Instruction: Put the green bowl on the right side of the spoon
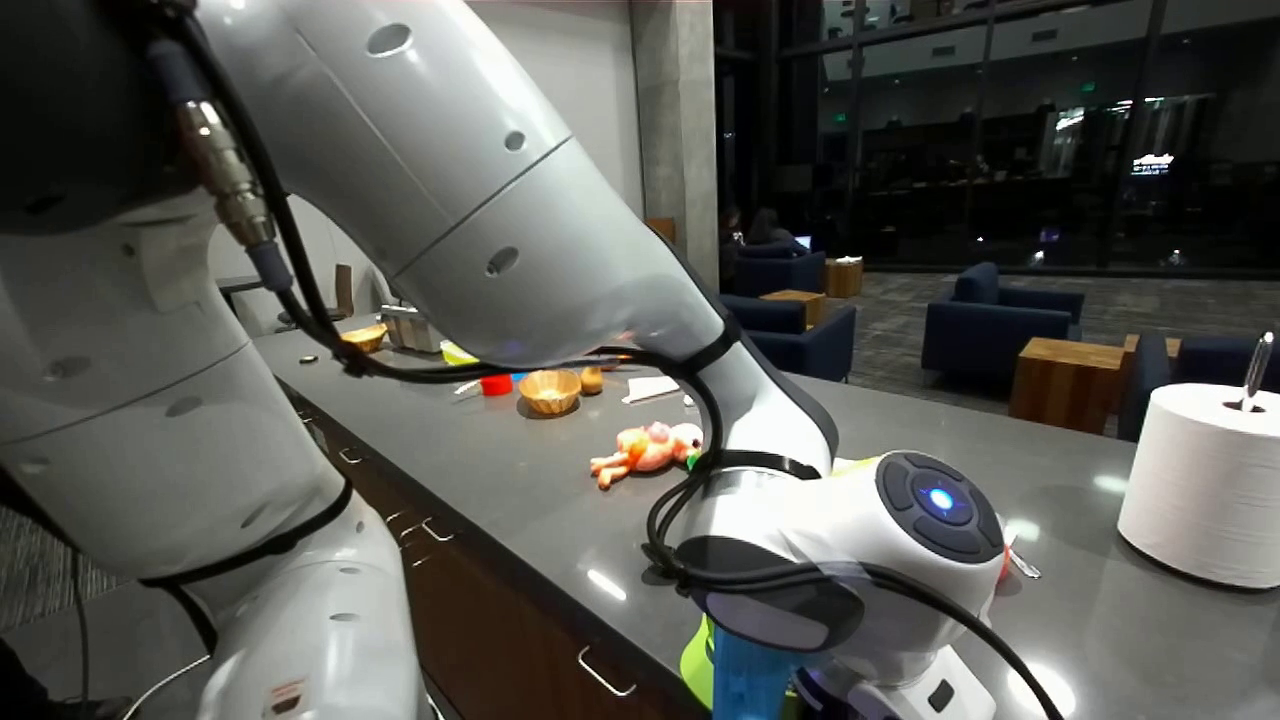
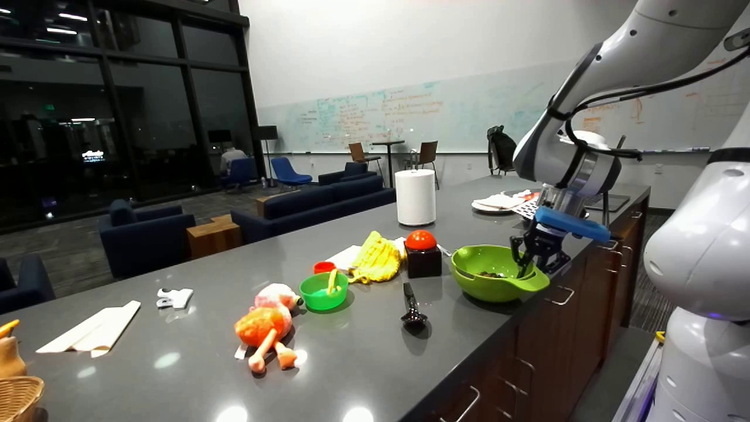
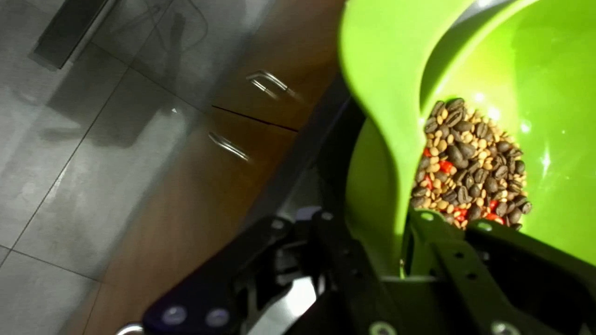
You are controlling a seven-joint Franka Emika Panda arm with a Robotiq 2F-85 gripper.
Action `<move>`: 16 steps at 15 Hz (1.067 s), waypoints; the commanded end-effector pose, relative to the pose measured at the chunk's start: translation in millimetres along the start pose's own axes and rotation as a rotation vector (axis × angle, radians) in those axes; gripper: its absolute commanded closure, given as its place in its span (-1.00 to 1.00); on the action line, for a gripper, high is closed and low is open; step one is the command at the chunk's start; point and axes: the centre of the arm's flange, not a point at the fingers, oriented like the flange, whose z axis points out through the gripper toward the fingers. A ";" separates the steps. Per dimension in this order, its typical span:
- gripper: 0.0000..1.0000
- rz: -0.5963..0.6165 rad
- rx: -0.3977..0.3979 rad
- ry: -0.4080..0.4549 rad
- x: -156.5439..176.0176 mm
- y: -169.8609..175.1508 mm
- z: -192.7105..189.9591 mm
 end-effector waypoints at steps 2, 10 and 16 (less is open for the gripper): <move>-0.35 -0.036 0.001 0.026 -8.5 -10.9 -10.8; -1.00 -0.124 -0.276 0.027 -21.0 -42.6 -68.4; -1.00 -0.307 -0.463 0.053 -59.2 -119.7 -126.7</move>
